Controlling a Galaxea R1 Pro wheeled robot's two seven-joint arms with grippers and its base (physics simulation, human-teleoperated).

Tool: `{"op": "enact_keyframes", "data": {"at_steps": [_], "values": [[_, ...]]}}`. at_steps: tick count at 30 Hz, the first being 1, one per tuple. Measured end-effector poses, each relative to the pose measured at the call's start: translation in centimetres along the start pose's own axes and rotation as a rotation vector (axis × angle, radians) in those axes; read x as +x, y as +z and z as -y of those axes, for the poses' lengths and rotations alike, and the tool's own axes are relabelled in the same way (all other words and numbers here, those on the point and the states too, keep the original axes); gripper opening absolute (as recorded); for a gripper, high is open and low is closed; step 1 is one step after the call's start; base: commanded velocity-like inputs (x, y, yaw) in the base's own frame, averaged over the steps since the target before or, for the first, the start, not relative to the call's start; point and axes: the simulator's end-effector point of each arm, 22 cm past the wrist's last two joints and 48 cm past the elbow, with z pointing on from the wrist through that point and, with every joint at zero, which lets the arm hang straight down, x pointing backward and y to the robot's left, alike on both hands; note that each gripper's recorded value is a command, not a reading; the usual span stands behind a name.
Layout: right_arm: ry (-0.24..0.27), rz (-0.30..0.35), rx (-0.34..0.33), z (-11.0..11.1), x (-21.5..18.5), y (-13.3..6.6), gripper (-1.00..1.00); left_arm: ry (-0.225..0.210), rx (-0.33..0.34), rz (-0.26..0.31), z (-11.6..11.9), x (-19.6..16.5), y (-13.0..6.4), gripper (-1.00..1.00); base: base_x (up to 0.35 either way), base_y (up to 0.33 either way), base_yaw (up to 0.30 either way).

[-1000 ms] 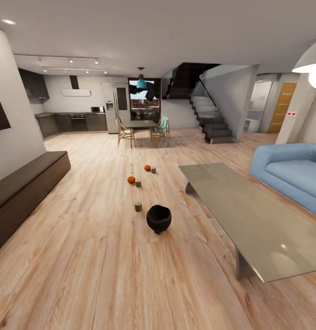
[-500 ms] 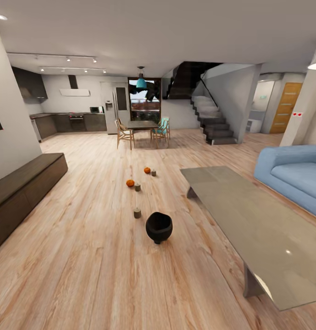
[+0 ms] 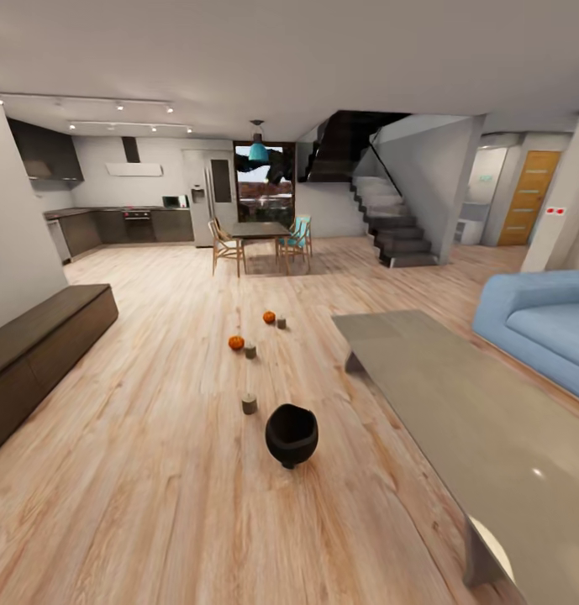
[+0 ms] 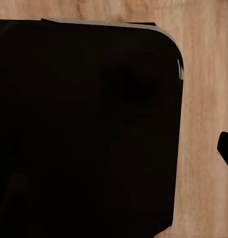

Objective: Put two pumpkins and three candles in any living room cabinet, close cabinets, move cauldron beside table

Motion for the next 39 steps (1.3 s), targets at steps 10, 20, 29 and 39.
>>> {"op": "enact_keyframes", "data": {"at_steps": [10,20,29,39], "values": [[0.000,0.000,0.000,0.00,0.00,0.00,1.00,0.000,0.000,-0.001,-0.01,0.04,0.00,1.00,0.305,0.000,0.000],[0.000,0.000,0.000,0.01,0.00,0.00,1.00,-0.001,-0.002,-0.002,-0.12,0.12,-0.01,1.00,0.269,0.000,0.000],[0.000,-0.001,0.001,0.02,0.01,0.00,1.00,0.000,-0.003,-0.002,-0.23,0.12,-0.01,1.00,0.262,0.023,0.000],[0.000,0.000,0.001,0.02,0.00,0.00,1.00,0.000,-0.005,-0.002,-0.36,0.12,-0.01,1.00,0.252,0.189,-0.008]]}}
